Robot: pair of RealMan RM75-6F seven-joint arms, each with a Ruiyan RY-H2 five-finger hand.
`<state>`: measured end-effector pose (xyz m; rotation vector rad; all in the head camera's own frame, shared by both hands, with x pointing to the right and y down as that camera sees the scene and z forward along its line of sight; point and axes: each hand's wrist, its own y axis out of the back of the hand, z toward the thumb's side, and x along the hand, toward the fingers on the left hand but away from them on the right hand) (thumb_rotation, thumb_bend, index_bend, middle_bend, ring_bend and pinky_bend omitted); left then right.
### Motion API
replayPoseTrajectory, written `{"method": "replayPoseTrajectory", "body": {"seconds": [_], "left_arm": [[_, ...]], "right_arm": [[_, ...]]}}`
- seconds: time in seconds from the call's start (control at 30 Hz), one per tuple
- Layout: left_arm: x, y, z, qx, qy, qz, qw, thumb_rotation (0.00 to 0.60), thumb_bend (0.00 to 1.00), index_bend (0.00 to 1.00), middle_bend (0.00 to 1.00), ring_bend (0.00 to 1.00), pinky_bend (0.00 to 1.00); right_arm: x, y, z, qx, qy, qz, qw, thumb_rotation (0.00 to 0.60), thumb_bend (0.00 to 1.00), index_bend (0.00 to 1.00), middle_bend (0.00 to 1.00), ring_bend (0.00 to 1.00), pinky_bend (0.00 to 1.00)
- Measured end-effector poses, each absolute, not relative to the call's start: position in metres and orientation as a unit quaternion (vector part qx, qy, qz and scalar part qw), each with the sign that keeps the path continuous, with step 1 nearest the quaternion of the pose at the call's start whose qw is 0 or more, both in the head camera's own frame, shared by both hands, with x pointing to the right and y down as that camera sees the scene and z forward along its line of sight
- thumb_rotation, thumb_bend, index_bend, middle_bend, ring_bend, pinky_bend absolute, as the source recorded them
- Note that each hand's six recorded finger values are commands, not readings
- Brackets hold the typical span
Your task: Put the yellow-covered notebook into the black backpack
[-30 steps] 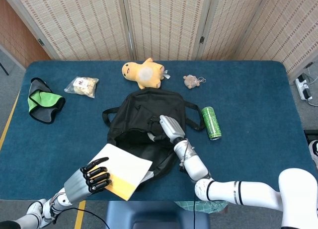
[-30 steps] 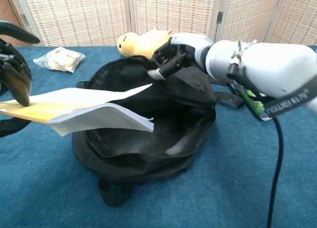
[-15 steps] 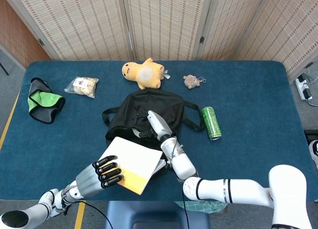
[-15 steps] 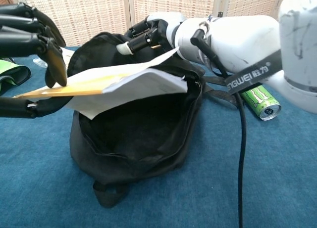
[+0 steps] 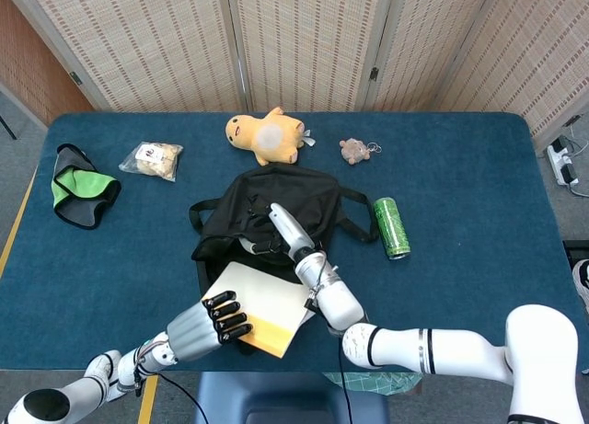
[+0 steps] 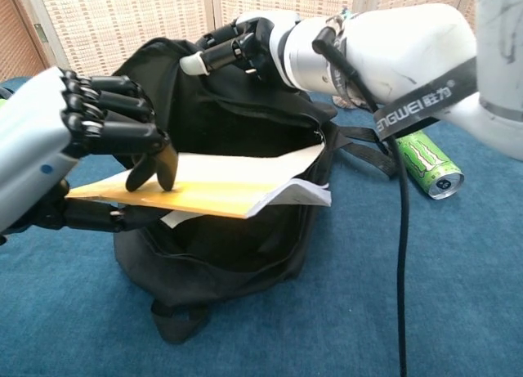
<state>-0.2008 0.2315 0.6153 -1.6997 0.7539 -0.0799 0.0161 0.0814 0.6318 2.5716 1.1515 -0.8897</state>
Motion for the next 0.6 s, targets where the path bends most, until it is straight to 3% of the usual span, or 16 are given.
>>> {"method": "replayPoseTrajectory", "body": {"seconds": [0.6], "left_arm": [[-0.201, 0.212, 0.639, -0.697, 0.307, -0.101, 0.64, 0.6, 0.52, 0.82, 0.83, 0.71, 0.65]], "right_arm": [[0.026, 0.079, 0.616, 0.871, 0.392, -0.269, 0.125, 0.6, 0.68, 0.8, 0.39, 0.27, 0.28]]}}
